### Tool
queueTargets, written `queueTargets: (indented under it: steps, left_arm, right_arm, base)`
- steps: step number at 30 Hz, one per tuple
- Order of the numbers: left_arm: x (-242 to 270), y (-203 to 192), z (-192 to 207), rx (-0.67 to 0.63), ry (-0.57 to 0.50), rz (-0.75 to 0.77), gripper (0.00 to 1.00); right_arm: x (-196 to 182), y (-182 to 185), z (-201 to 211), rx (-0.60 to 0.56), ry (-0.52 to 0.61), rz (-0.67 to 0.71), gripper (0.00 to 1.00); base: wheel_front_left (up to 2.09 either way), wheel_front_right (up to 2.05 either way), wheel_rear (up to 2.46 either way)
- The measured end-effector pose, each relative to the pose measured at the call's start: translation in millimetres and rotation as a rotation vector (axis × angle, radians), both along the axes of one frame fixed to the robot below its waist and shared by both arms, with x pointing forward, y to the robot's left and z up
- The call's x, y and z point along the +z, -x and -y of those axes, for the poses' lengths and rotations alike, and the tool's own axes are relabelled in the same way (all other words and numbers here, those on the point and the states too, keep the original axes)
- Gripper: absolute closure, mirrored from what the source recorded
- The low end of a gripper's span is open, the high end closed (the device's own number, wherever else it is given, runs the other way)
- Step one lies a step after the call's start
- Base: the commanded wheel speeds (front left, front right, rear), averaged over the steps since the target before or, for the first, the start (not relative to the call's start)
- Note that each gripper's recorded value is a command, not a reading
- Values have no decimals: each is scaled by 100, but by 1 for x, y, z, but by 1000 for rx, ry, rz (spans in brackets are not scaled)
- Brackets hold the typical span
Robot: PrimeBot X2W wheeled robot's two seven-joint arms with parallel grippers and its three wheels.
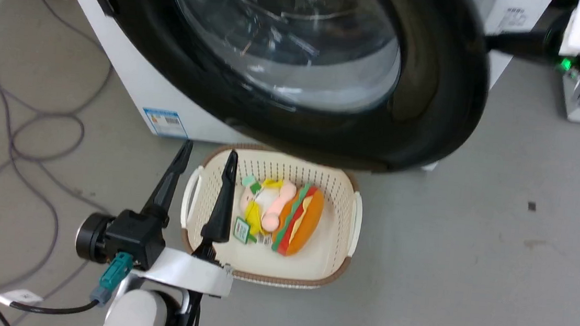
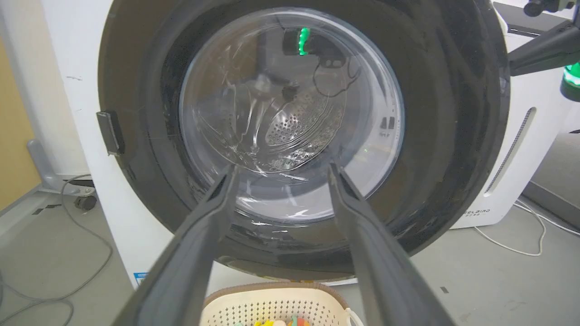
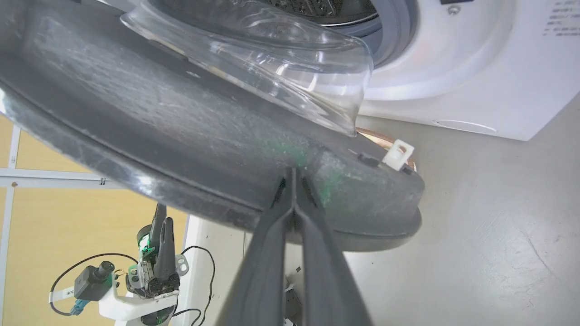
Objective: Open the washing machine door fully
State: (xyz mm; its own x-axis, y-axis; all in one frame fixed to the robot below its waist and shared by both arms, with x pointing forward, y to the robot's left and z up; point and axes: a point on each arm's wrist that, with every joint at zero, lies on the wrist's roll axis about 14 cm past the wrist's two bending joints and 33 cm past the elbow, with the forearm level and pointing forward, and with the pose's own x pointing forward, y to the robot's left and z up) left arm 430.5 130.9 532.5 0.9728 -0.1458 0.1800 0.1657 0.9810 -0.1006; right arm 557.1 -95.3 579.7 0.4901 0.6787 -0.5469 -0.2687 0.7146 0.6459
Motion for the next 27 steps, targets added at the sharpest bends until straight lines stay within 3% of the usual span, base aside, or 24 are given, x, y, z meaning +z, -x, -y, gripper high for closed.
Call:
queueTargets:
  steps: [12,27]
  left_arm:
    - [4,42,-8,31,-22,-4,0]
    - [-6,79,-31,91,-66,-33,0]
  right_arm:
    - [15,69,-23,110,-42,5,100]
    - [14,145,-93,329,-194,-11,100]
  base:
    - [0,0,0]
    - [0,0,0]
